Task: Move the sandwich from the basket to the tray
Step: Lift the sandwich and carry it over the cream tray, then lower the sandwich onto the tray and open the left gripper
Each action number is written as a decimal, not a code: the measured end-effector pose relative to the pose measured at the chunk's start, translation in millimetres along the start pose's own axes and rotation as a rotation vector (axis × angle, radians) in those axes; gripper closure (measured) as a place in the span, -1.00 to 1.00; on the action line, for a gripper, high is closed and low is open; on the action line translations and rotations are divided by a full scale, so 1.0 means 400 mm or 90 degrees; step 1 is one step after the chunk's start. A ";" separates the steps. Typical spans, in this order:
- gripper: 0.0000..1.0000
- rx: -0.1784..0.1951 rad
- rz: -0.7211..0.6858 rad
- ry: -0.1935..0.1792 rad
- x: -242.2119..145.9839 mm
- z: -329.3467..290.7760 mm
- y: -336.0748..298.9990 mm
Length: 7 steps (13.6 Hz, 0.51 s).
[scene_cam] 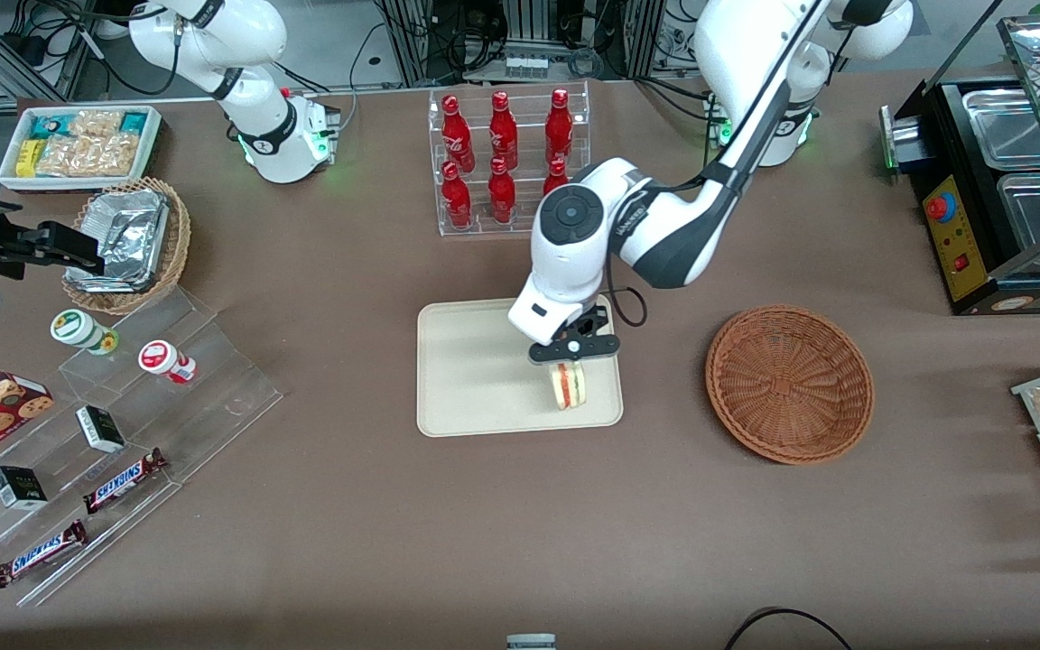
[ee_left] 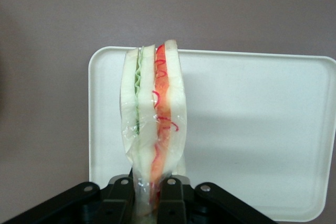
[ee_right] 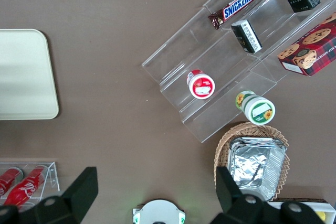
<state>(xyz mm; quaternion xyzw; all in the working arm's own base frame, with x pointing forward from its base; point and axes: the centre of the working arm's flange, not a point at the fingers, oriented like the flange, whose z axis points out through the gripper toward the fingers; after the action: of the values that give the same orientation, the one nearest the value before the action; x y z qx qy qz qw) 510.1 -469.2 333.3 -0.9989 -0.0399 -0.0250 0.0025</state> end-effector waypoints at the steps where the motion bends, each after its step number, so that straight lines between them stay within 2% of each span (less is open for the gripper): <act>1: 0.69 0.005 0.009 0.002 -0.009 0.015 0.010; 3: 0.69 0.007 0.024 0.000 -0.032 0.052 0.035; 7: 0.69 -0.007 0.053 0.002 -0.077 0.128 0.105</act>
<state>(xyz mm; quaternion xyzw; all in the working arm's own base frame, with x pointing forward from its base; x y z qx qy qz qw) 485.4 -513.0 280.4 -0.9996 0.0015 -0.0264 -0.0021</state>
